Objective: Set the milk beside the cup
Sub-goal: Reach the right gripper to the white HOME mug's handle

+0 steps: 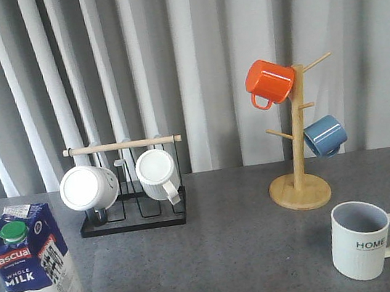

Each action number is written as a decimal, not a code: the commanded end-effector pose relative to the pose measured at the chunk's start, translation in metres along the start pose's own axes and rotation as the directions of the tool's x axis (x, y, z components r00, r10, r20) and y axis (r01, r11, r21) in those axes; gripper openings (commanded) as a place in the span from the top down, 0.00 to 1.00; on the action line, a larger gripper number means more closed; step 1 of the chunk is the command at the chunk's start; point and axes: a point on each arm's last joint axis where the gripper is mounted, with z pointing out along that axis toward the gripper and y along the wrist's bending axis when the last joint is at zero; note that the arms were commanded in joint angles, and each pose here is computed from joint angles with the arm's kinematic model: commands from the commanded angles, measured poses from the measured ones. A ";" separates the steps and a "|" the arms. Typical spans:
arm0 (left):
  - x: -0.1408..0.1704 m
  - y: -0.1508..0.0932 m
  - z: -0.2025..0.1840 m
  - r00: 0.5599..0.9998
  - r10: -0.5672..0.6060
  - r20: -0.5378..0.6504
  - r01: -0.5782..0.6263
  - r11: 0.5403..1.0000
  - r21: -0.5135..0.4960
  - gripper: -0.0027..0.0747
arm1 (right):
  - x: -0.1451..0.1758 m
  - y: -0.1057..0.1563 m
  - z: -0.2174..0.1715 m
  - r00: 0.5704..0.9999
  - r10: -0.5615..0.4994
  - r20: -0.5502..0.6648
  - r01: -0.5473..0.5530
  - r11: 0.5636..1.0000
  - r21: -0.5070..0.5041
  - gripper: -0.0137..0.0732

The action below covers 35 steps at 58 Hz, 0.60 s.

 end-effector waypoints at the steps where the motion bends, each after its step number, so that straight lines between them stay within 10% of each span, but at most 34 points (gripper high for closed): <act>1: -0.017 -0.001 0.000 0.995 -0.019 0.101 0.018 1.000 0.008 0.29 | -0.011 -0.001 0.018 0.990 -0.037 0.137 0.035 0.999 0.022 0.22; 35: -0.017 -0.001 0.000 0.995 -0.019 0.101 0.018 1.000 0.008 0.29 | 0.028 -0.032 0.069 0.998 0.002 0.060 -0.004 0.999 0.039 0.22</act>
